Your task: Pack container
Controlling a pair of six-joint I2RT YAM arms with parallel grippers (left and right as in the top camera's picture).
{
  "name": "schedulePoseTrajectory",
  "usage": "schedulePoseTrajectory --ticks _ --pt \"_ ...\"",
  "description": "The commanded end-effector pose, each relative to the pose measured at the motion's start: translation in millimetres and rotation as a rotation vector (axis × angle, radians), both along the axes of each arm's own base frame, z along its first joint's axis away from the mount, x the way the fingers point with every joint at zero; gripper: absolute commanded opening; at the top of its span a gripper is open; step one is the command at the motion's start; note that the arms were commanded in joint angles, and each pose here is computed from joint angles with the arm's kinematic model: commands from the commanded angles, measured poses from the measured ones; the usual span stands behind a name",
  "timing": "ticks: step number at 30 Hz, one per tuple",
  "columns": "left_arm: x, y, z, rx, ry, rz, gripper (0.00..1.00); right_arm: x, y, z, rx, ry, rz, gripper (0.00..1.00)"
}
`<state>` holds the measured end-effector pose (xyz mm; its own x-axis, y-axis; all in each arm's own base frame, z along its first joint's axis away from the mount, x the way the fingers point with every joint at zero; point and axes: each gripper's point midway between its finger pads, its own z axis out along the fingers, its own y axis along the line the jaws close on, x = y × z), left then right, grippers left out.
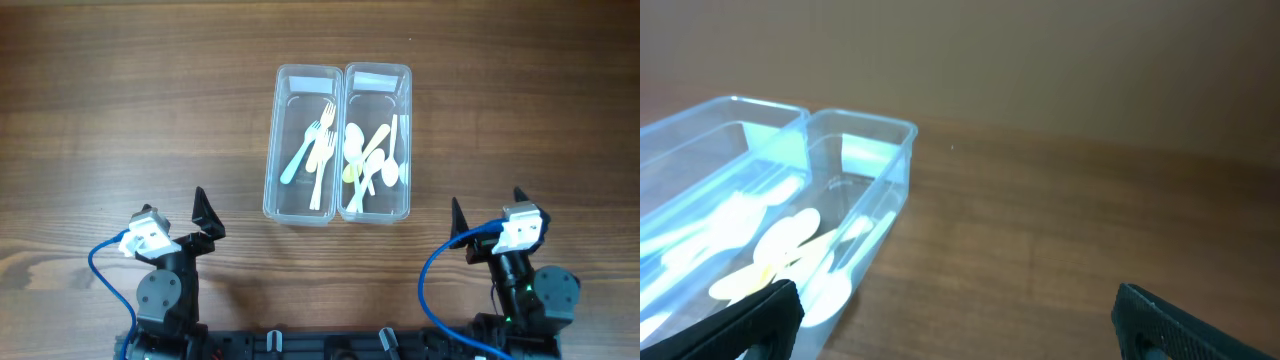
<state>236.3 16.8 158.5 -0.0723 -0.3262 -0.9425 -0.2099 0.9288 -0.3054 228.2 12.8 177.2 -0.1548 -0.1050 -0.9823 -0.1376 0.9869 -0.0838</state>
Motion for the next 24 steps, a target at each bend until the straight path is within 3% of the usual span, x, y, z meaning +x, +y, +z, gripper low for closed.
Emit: schedulePoseTrajectory --ticks 1,24 --pt "0.1 0.5 -1.1 -0.007 -0.006 0.000 1.00 3.3 4.6 -14.1 0.091 0.010 0.016 1.00" --pt "0.1 0.5 -1.1 -0.007 -0.006 0.000 1.00 4.5 4.5 -20.2 0.108 0.021 0.013 1.00"
